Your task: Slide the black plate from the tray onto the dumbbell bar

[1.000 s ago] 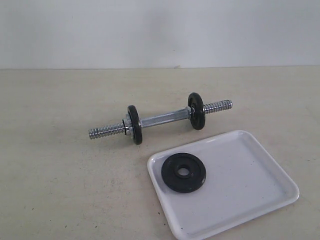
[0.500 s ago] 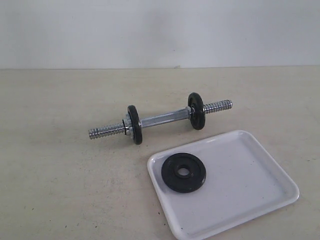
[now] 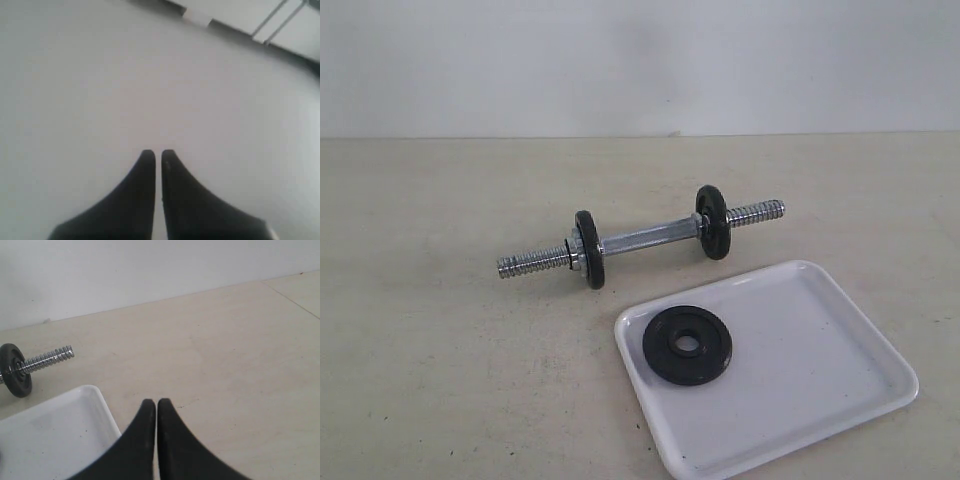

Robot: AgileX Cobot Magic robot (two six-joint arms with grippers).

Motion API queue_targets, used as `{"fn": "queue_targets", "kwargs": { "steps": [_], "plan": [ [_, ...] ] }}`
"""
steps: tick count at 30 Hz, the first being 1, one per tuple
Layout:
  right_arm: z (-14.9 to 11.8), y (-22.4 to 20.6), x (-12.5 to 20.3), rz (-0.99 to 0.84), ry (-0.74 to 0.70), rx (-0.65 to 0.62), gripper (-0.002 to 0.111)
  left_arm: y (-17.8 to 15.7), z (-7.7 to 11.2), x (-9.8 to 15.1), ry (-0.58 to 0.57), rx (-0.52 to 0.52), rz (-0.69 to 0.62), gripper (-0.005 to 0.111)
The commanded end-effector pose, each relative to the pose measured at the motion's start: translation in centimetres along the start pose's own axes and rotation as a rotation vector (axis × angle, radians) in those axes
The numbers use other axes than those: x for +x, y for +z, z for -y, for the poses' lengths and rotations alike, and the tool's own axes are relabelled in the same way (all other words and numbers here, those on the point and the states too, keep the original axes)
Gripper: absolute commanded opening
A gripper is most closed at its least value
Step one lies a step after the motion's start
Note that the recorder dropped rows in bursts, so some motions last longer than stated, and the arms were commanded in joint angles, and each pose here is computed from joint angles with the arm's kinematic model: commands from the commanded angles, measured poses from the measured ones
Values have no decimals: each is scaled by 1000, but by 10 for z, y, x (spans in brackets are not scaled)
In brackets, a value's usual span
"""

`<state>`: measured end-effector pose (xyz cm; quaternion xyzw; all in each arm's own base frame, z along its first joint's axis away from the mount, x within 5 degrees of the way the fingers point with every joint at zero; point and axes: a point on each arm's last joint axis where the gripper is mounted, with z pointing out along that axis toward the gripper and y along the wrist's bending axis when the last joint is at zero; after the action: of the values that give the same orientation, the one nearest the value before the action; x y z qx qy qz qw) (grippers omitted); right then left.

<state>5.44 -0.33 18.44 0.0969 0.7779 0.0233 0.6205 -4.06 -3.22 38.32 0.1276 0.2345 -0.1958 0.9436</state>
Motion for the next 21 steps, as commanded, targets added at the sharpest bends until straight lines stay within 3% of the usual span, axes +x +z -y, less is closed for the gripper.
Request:
{"fn": "queue_targets", "kwargs": {
  "steps": [1, 8, 11, 15, 21],
  "plan": [
    [0, 0, -1, 16, -10, 4, 0, 15, -4, -20, 161, -102, -148, 4],
    [0, 0, -1, 16, -10, 4, 0, 13, -30, -48, 191, -492, -275, 4],
    [0, 0, -1, 16, -10, 4, 0, 14, -31, -52, 268, -507, -296, 4],
    [0, 0, -1, 16, -10, 4, 0, 25, -41, -37, 316, -509, -383, 4],
    [0, 0, -1, 16, -10, 4, 0, 47, -75, 16, 304, -590, -643, 4]
  ]
}}
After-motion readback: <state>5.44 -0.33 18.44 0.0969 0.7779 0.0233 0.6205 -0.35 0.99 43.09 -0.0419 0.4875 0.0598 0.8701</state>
